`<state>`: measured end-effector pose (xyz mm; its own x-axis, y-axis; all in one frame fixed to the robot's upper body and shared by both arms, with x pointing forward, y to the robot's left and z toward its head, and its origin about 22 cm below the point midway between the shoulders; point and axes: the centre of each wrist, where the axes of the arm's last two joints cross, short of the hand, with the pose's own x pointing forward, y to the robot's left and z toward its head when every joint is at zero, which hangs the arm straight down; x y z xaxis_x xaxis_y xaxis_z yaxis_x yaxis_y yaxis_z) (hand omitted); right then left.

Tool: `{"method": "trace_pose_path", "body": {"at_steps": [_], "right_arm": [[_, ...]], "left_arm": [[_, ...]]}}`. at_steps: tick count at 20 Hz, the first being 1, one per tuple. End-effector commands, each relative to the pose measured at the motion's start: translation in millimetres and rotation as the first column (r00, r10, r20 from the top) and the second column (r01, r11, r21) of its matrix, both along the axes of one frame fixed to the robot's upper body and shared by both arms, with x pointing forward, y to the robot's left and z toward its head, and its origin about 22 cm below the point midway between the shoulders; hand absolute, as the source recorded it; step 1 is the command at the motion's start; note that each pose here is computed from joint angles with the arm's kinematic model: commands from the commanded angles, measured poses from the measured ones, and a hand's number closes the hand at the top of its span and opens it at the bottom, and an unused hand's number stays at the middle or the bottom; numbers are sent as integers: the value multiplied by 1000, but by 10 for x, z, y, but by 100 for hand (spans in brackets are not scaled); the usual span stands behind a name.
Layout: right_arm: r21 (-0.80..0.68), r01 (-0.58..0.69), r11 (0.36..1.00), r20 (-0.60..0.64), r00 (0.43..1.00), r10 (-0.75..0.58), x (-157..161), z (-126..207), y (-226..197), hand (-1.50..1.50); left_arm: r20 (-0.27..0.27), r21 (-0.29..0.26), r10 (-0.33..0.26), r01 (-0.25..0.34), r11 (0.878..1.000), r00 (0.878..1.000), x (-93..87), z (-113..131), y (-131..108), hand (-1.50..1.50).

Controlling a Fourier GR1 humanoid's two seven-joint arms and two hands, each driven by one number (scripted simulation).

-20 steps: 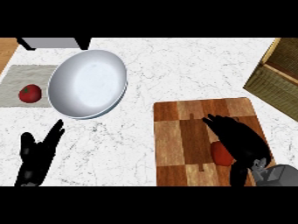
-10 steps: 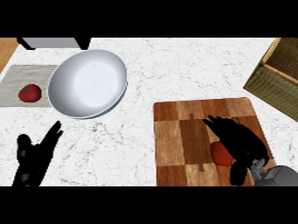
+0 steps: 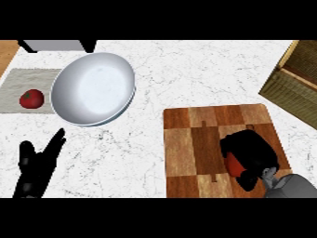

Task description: Pick the bell pepper from the cutting board and place it in the basket

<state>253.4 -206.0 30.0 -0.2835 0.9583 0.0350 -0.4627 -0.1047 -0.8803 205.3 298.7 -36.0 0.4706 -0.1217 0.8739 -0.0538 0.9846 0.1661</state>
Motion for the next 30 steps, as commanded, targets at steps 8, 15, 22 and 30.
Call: {"method": "trace_pose_path", "body": {"at_steps": [8,15,22,30], "right_arm": [[11,244,970,92,965,-244,426,138,125,150],[178,739,649,215,615,-759,986,781,584,150],[810,488,326,185,314,-931,1028,1810,790,150],[873,414,256,242,87,-966,1190,2770,859,150]], "left_arm": [[-58,-18,4,-5,1000,998,-27,-134,18,0],[-38,-16,-32,32,999,999,12,-86,-58,0],[-56,-32,-42,40,999,998,55,-55,-76,0],[-75,-35,-19,16,999,997,-23,-100,-144,0]]}}
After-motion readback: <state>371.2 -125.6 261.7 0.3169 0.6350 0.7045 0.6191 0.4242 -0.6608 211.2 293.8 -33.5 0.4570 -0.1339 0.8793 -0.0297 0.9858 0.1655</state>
